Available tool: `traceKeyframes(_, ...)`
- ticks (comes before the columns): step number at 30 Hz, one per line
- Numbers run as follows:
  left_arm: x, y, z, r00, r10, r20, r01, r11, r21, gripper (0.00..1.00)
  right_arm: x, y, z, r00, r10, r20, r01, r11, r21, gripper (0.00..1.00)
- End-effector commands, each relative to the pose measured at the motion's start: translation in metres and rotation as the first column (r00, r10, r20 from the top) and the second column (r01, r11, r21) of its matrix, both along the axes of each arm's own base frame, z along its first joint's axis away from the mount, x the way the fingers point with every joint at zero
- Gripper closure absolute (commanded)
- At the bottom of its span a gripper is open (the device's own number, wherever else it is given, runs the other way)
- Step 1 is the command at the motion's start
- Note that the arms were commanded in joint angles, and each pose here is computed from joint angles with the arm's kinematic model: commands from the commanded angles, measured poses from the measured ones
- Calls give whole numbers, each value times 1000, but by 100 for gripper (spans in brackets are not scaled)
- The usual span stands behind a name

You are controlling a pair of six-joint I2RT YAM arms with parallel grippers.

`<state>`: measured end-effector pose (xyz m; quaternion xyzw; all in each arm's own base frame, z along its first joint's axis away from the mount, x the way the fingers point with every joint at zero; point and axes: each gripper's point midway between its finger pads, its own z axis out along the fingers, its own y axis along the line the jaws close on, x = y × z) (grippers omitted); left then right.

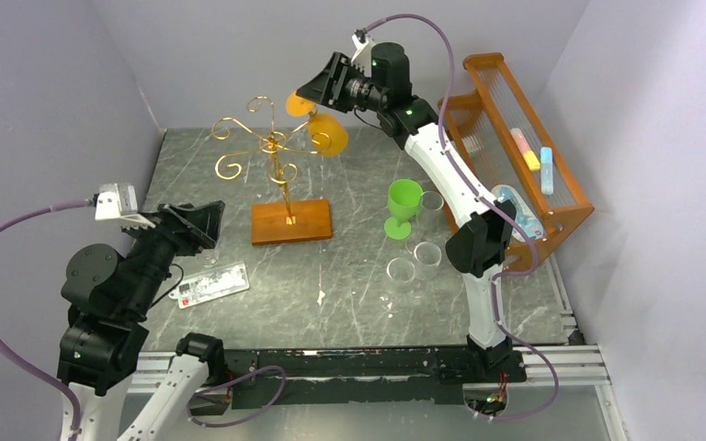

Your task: Place the wine glass upside down on the wine glass rack

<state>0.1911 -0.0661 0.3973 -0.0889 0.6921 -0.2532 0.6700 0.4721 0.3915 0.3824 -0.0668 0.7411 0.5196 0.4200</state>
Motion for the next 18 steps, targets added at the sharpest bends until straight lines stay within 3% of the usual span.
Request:
traceKeyframes(1, -5, 1, 12, 1000, -12, 12, 12, 999, 42, 24, 5, -6, 6, 999, -13, 39, 14, 999, -36, 43)
traceKeyframes(7, -4, -3, 5, 1000, -28, -13, 29, 998, 49, 24, 8, -13, -6, 998, -36, 43, 40, 993, -106, 30)
traceKeyframes(18, -5, -3, -5, 999, -29, -45, 32, 998, 51, 24, 16, -15, -15, 993, -42, 110, 60, 985, -162, 28)
